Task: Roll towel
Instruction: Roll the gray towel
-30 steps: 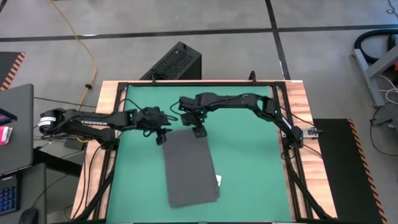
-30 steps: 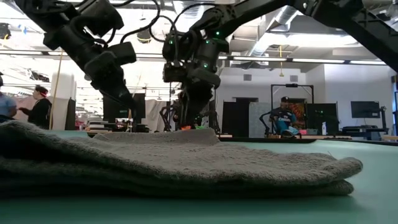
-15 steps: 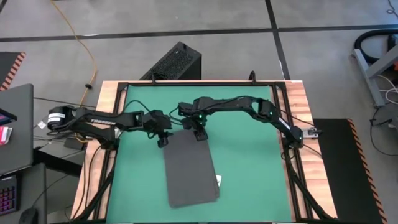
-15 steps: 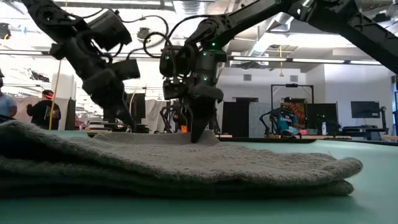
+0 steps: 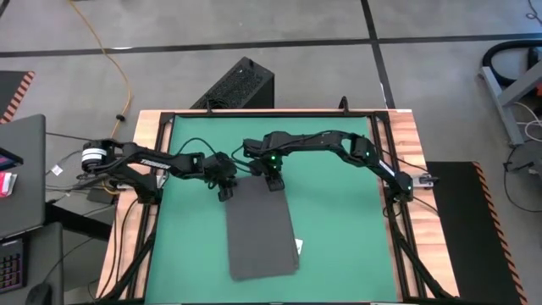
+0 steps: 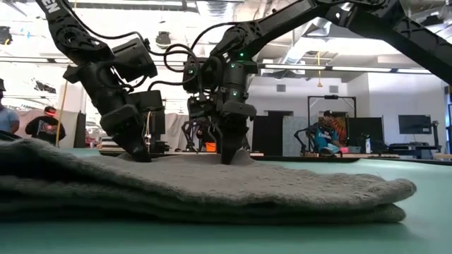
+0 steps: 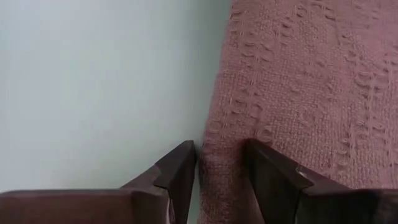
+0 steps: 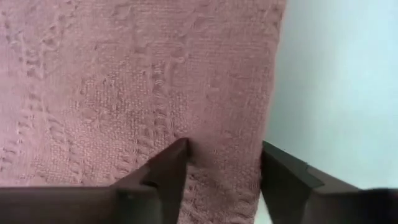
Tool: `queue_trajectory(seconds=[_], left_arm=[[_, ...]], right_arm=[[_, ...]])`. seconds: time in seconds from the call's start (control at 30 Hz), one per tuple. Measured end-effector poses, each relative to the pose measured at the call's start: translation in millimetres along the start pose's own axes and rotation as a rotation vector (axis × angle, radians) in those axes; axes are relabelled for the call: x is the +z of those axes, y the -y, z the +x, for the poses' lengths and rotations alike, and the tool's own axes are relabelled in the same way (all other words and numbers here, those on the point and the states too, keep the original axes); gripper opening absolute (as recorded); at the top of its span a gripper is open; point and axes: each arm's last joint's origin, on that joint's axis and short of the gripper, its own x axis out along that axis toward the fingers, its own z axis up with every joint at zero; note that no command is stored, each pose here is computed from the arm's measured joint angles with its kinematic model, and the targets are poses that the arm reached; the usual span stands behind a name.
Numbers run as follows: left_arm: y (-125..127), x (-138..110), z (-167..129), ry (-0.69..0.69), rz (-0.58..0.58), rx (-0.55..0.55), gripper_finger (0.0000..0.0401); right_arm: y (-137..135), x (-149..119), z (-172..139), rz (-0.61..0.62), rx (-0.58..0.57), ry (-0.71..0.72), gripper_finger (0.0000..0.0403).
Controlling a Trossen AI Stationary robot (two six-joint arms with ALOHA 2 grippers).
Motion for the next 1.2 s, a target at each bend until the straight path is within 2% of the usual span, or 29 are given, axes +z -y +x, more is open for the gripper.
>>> queue_trajectory(seconds=[0.07,0.13,0.23,0.27,0.37,0.43,0.57,0.8,1.07,1.2], left_arm=[[1,0,0,-0.004,0.004,-0.027,0.0139],[1,-1,0,-0.012,-0.003,-0.036,0.0135],[1,-2,0,-0.021,-0.016,-0.032,0.0108],[0,-2,0,-0.021,-0.019,-0.023,0.0093],[0,0,0,-0.006,-0.052,0.004,0.003],[0,4,-3,0.009,-0.06,0.007,0.001],[1,22,-20,0.057,0.007,0.053,0.0003],[-11,68,-58,0.136,0.169,0.342,0.0001],[-39,140,-130,0.297,0.339,0.652,0.0],[-42,161,-157,0.343,0.371,0.712,0.0]], right_arm=[[1,-1,8,0.002,0.006,-0.02,0.0175],[1,-2,9,0.002,-0.008,-0.034,0.0122],[-1,-2,6,-0.014,-0.028,-0.042,0.0032],[-1,-1,2,-0.022,-0.031,-0.036,0.0021],[-5,-1,-8,-0.01,-0.045,-0.031,0.0018],[-9,-2,-15,-0.006,-0.065,-0.045,0.0015],[-17,0,-37,-0.036,-0.167,-0.039,0.0014],[-6,-8,-100,-0.068,-0.466,-0.013,0.0014],[11,-35,-198,0.019,-0.743,0.174,0.0014],[1,-49,-226,0.062,-0.8,0.193,0.0014]])
